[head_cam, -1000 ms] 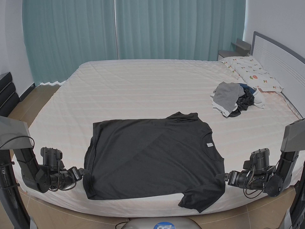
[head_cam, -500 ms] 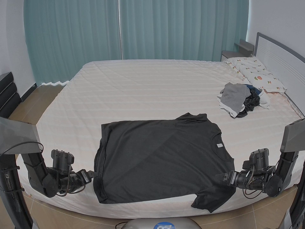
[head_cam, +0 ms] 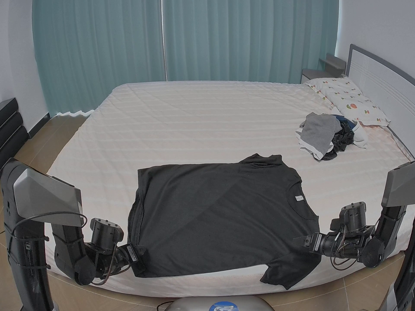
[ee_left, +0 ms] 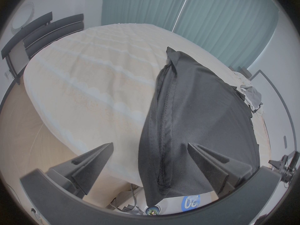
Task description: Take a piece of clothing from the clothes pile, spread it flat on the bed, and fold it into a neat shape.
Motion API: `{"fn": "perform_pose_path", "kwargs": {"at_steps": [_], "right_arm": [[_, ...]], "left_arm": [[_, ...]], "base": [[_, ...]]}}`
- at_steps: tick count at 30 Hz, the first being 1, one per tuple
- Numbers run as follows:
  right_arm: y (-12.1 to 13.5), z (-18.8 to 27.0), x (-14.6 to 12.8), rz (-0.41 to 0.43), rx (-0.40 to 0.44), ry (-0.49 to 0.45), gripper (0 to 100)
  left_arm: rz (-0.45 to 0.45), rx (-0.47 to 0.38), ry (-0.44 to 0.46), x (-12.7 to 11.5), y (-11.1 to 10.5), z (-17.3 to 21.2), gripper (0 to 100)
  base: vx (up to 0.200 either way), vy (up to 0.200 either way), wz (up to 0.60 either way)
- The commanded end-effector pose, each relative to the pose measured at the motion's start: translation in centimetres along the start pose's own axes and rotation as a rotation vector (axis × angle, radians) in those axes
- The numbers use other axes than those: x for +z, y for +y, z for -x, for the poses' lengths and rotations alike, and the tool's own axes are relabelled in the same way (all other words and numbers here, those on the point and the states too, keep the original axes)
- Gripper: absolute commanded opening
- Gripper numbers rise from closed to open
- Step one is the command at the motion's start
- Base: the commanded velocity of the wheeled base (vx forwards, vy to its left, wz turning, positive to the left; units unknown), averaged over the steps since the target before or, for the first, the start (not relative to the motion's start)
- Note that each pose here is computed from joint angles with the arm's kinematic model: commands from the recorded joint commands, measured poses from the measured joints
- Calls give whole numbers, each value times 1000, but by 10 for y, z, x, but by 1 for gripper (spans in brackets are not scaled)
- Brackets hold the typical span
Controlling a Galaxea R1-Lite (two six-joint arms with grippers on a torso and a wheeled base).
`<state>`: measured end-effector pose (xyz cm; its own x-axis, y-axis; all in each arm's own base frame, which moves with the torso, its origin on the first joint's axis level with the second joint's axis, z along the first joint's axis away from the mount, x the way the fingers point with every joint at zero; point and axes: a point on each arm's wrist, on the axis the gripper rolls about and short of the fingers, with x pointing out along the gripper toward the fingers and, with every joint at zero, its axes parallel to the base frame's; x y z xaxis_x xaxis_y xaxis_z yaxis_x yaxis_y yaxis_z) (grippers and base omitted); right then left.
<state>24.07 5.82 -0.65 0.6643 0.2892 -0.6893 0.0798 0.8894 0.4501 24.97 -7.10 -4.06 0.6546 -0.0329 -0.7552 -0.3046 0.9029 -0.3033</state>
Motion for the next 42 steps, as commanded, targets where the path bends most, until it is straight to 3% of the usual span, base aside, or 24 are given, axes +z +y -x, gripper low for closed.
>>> {"fn": "perform_pose_path", "kwargs": {"at_steps": [1,11,15,27,31,42], "right_arm": [[-1,0,-1,1,-2,5,100],[1,1,-4,11,2,14,100],[2,2,-4,11,2,11,100],[1,3,-3,9,-1,7,100],[0,2,-4,9,-12,7,100],[0,2,-4,12,-20,2,100]], "left_arm": [[-36,27,36,-19,5,-5,100],[-75,89,9,-18,14,-5,100],[-82,153,-34,-17,16,-2,100],[-150,256,-54,-16,27,1,100],[-210,339,-70,-18,34,7,100],[-211,351,-55,-12,45,10,100]], "base": [[0,0,0],[0,0,0],[0,0,0],[0,0,0],[0,0,0],[0,0,0]]}}
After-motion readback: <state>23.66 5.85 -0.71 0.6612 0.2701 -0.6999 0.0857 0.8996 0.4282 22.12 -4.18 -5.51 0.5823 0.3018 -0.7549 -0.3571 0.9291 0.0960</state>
